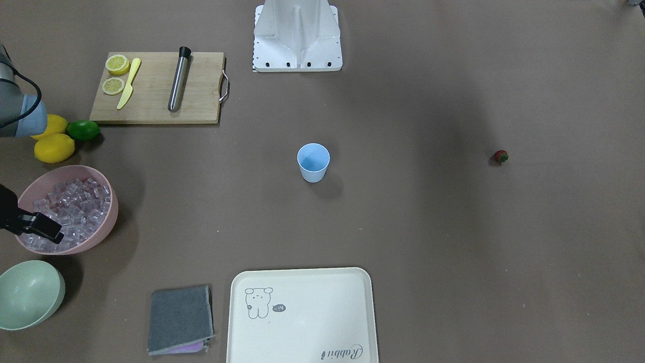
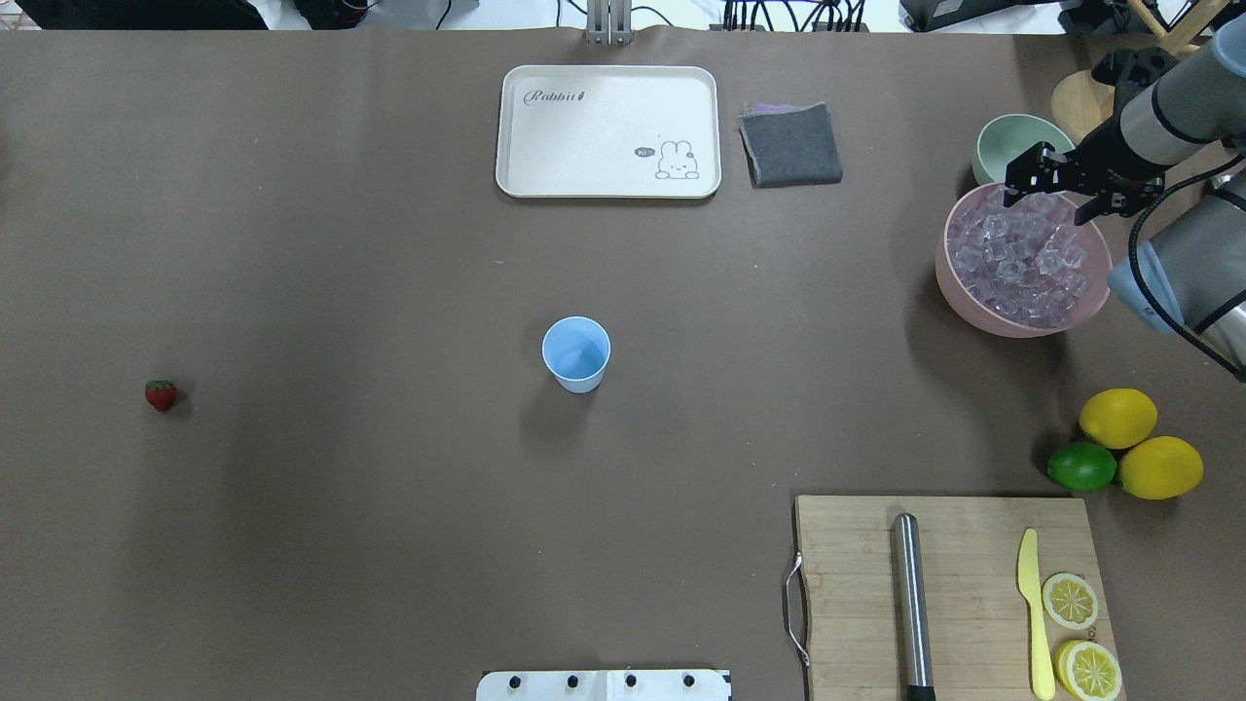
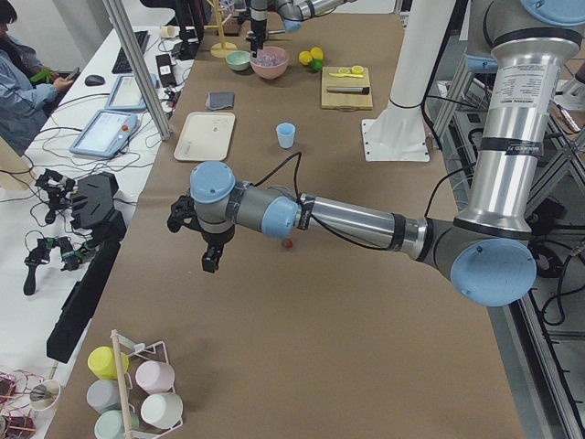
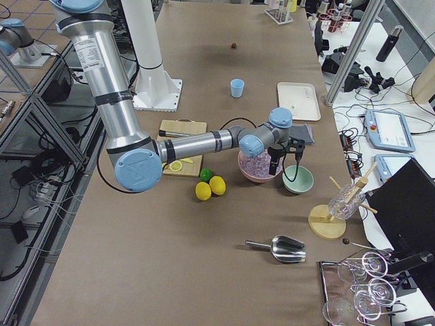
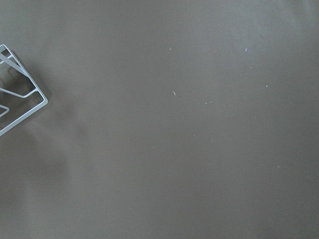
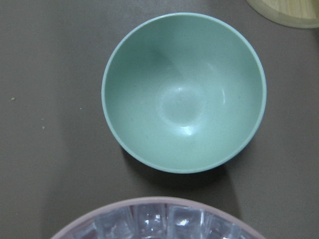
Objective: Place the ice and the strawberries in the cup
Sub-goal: 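Lower the right gripper into the pink bowl and grasp an ice cube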
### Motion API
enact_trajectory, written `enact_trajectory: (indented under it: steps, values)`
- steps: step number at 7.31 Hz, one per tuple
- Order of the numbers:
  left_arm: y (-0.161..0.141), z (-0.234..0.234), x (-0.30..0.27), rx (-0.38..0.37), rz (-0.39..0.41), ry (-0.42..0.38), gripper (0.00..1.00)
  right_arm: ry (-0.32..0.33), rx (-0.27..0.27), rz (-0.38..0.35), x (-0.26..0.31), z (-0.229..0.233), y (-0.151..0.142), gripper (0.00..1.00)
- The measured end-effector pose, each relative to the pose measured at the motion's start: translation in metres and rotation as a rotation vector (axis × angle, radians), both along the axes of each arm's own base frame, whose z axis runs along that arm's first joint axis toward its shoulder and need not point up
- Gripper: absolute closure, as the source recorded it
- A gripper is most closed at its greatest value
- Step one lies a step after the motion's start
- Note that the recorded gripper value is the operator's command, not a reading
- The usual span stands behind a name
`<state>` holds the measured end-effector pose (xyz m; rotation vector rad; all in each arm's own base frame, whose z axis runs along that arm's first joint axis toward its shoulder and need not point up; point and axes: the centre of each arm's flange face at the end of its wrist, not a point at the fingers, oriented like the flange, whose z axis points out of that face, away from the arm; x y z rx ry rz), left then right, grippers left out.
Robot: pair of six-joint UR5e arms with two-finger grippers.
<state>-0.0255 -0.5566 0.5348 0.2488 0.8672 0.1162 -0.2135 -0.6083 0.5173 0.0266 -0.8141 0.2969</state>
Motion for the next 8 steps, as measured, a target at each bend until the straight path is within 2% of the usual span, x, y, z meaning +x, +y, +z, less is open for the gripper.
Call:
enact_trajectory:
  steps: [1, 4, 8]
  values:
    - [0.0, -0.001, 0.0, 0.002, 0.0, -0.001, 0.02, 0.0, 0.001, 0.001, 0.0, -0.001, 0.0, 0.48]
    - [-0.001, -0.002, 0.0, 0.006, 0.002, -0.002, 0.02, -0.003, 0.005, 0.002, 0.0, -0.004, 0.0, 0.71]
    - [-0.002, 0.002, 0.001, 0.004, 0.005, -0.006, 0.02, -0.01, 0.02, 0.004, 0.0, -0.013, 0.0, 0.8]
